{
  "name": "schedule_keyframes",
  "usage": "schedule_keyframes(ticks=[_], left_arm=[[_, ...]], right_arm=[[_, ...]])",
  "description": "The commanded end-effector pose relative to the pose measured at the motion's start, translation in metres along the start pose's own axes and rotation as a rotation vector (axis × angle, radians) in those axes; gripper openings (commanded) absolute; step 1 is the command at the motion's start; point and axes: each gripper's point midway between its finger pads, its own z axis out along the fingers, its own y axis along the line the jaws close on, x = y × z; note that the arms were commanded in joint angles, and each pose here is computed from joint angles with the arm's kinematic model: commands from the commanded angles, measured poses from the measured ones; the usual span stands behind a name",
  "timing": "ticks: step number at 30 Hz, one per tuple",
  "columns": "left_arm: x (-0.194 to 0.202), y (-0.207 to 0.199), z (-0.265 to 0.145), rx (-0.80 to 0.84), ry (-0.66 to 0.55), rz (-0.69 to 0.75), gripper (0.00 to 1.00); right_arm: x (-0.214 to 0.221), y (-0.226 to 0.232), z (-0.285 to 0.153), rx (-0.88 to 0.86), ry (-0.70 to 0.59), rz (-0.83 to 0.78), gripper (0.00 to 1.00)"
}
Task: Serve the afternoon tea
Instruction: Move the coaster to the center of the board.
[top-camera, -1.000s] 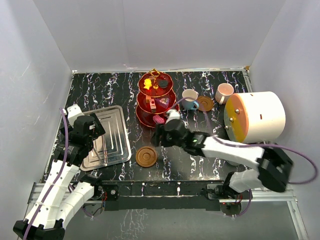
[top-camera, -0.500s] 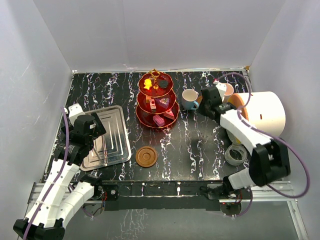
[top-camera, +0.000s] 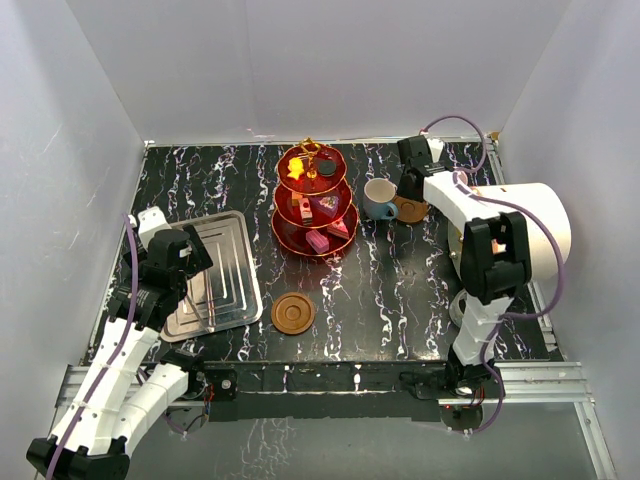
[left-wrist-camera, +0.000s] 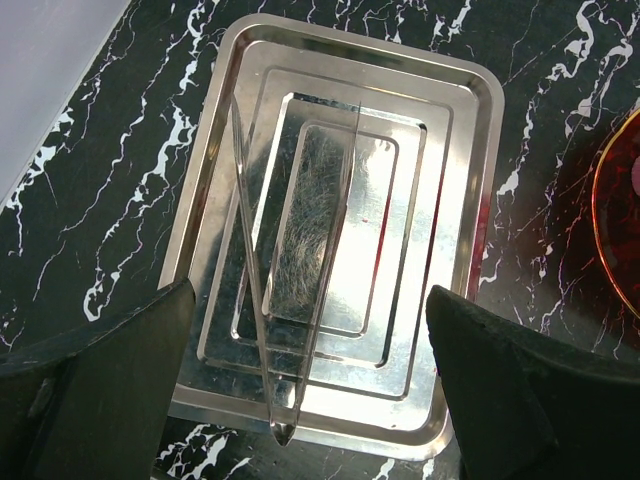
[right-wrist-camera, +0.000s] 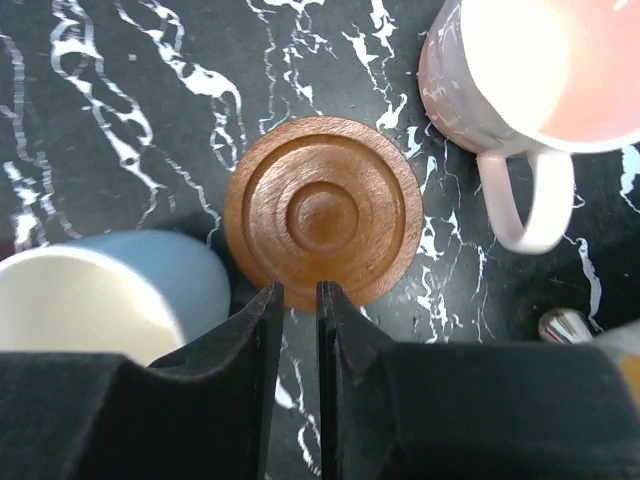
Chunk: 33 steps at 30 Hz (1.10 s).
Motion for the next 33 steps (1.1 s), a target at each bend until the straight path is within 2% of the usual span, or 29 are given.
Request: schedule_keyframes(ticks=[1,10,14,22,33], left_arm=[[-0.006,-0.004,-0.001,0.017,-0.011,0.004,0.99],[-0.007,-0.003,-0.003,0.022,-0.019,-0.002,0.99],[-0.007,-0.002,-0.004,0.016,-0.022,-0.006,0.99],[-0.008,-0.003,-0.005,0.026,-0.028,-0.008,0.99],[-0.008,-0.003,-0.004,0.028,-0.026,-0.006,0.99]], right_arm=[[-0.007,-0.006,0.027,0.025,0.016,0.011,0.18],[0.021,-0.003,0.078,0.010,0.129,-0.009,0.15],[0.069,-0.014,0.080,0.026,0.240,-0.009,0.14],[0.159,-0.046,0.026,0.030,0.364,0.030,0.14],[0.257,-0.044,-0.065,-0.028,0.464,0.011,0.16]])
